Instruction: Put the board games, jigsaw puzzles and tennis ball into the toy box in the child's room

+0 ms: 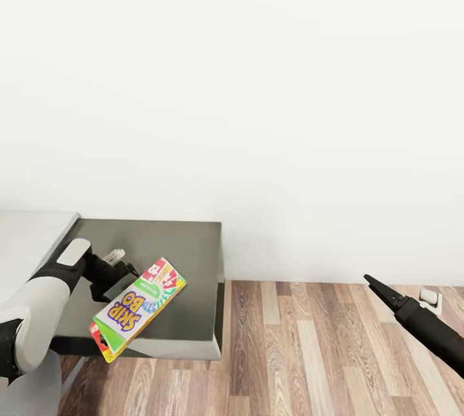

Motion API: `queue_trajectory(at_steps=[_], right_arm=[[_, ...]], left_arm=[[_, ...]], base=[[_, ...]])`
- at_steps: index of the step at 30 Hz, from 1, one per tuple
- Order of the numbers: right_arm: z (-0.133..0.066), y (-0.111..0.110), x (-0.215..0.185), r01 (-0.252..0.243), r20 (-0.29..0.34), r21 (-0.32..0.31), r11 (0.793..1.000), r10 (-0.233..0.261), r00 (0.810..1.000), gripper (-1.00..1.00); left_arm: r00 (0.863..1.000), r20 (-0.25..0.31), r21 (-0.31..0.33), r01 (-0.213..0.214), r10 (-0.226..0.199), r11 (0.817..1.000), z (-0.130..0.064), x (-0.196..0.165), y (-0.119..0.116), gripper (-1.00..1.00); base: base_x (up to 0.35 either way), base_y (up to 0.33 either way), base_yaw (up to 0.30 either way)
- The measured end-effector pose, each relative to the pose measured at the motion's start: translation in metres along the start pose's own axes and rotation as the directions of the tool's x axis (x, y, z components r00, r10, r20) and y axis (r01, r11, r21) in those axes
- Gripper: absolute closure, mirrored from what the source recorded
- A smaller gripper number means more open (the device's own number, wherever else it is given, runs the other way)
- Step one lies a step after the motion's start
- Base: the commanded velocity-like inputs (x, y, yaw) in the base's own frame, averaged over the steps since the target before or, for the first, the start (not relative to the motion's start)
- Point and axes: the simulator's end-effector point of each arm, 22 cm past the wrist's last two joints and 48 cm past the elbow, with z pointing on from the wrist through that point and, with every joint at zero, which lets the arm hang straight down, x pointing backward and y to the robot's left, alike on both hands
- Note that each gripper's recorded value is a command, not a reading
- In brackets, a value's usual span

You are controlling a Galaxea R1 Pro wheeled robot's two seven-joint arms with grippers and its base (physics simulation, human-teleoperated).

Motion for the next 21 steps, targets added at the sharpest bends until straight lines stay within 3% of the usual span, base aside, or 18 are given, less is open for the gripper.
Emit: queue_trajectory(at_steps=[11, 21], right_arm=[[0.0001, -0.0007, 0.0003, -0.001, -0.001, 0.002, 1.0, 0.001, 1.0, -1.0], [0.0, -0.0007, 0.0004, -0.001, -0.001, 0.002, 1.0, 0.001, 1.0, -1.0]], left_arm=[[1.0, -0.002, 0.001, -0.002, 0.002, 1.0, 0.0008, 0.0015, -0.0014, -1.0], [1.0, -0.002, 0.029, -0.002, 0.002, 1.0, 0.0006, 0.0015, -0.0076, -1.0]], base=[[-0.045, -0.118, 0.0], [-0.005, -0.021, 0.0]])
